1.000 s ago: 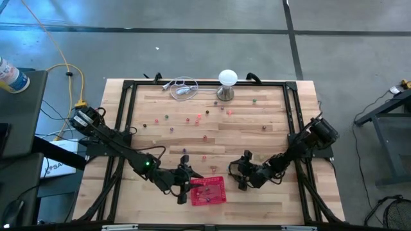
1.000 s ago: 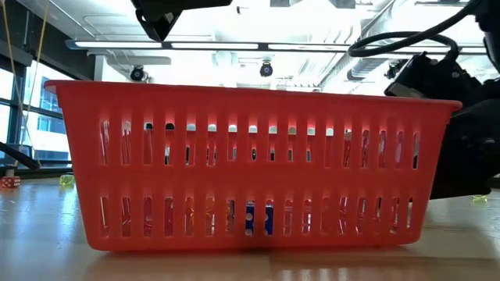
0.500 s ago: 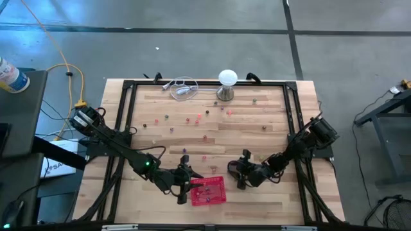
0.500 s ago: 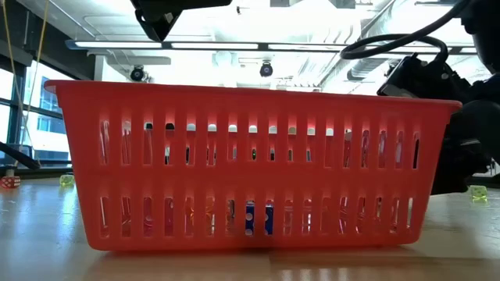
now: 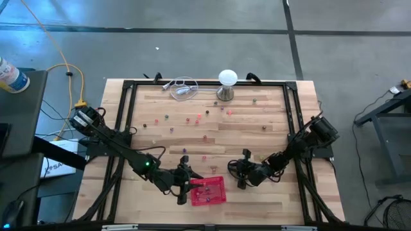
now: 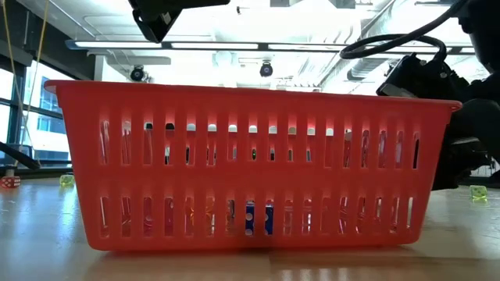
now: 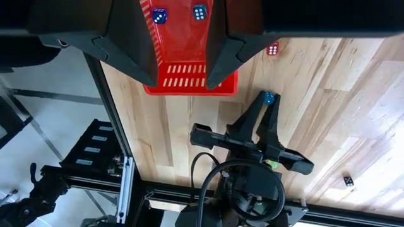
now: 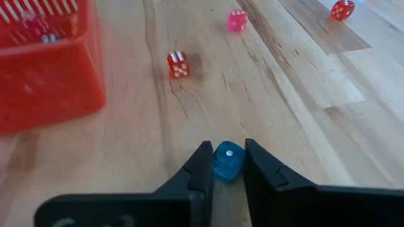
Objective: Pick & Place Dice
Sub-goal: Put the light blue dice into the red bin
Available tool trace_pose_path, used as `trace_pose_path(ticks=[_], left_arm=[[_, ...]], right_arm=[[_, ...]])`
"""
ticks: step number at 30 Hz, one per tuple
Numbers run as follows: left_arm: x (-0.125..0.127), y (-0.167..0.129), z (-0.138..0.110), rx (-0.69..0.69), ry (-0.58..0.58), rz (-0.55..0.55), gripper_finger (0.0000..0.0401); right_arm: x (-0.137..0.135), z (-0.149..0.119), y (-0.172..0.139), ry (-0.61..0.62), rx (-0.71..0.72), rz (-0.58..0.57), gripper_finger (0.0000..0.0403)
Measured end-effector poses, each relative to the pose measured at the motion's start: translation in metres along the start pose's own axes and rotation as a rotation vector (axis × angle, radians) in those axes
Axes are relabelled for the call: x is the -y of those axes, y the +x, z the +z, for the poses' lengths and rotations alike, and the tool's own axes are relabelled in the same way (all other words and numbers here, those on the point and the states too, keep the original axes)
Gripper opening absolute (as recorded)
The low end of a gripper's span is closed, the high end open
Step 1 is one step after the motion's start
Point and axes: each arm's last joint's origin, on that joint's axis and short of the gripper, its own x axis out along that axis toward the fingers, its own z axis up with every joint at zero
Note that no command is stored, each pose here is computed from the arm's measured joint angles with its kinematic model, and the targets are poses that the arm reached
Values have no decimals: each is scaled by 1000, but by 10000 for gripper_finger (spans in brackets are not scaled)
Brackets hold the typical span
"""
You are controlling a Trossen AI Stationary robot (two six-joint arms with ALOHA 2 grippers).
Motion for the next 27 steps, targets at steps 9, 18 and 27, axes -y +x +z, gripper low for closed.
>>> trace_pose_path(ticks=[9,18,27], left_arm=[[9,-5,-4,-7,18,-31,128],[16,-9,-7,-12,26,-52,128],[20,-12,-9,-16,30,-66,128]], right_arm=[[-25,79,-33,-48,175,101,37],[-80,127,-21,-202,41,196,37],[-89,132,-3,-181,6,292,120]])
